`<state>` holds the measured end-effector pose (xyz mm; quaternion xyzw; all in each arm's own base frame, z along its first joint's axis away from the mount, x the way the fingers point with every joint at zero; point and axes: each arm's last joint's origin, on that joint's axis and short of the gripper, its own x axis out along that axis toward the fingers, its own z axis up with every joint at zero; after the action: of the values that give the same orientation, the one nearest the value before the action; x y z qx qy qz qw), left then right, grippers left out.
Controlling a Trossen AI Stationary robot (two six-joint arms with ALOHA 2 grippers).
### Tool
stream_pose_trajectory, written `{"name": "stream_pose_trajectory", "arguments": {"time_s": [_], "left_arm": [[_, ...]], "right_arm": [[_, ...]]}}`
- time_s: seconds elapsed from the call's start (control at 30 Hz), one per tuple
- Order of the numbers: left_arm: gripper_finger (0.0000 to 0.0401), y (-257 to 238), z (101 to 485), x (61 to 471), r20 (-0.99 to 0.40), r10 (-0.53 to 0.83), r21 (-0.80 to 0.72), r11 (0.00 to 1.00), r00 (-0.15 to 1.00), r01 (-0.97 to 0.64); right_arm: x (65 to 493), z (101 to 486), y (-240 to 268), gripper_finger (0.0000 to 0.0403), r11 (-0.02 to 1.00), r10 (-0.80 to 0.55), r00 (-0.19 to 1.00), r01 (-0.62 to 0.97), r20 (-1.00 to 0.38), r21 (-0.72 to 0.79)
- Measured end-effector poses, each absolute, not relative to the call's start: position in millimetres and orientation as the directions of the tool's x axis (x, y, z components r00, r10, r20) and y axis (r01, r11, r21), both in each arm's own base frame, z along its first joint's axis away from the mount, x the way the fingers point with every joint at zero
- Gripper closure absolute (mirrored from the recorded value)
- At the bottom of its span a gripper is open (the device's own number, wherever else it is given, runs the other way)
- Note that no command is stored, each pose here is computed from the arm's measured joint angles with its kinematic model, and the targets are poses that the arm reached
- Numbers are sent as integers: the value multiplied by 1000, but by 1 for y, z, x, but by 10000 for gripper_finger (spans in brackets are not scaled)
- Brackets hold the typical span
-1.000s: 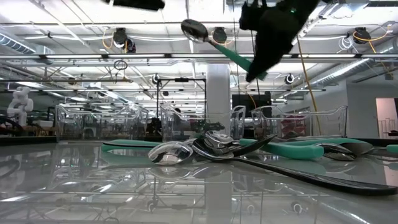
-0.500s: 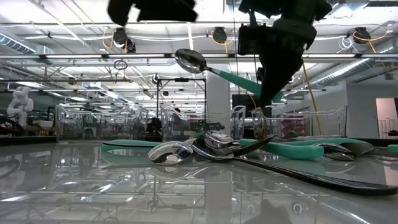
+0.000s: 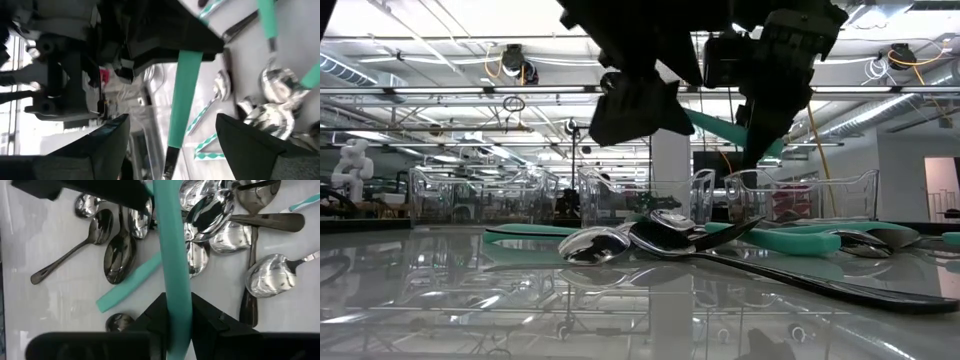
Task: Sort silverware by color (type)
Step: Put the green spoon into the center transparent bin
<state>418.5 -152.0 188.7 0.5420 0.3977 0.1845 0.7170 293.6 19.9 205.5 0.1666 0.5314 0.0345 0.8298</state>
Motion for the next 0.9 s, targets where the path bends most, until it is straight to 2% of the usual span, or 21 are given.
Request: {"name": "stream_pose_trajectory", "arguments": {"time_s": [0.1,0.2,0.43,0.73,0.9], "left_arm": [[110,-148,188,419,-371,707,925,340,603,170],[133,-148,187,419,-371,709,924,342,600,168],[219,-144,184,415,-411,706,910,353,577,216],[359,-143,183,415,-425,702,905,355,572,236],[370,-141,182,414,-431,705,901,362,563,237]], "right_arm": [[293,205,20,354,938,258,426,106,-867,331],[293,206,21,354,933,284,423,84,-861,349],[293,206,21,354,934,285,422,78,-861,348],[293,206,21,354,935,284,420,79,-862,347],[293,205,21,345,942,272,423,68,-864,329]]}}
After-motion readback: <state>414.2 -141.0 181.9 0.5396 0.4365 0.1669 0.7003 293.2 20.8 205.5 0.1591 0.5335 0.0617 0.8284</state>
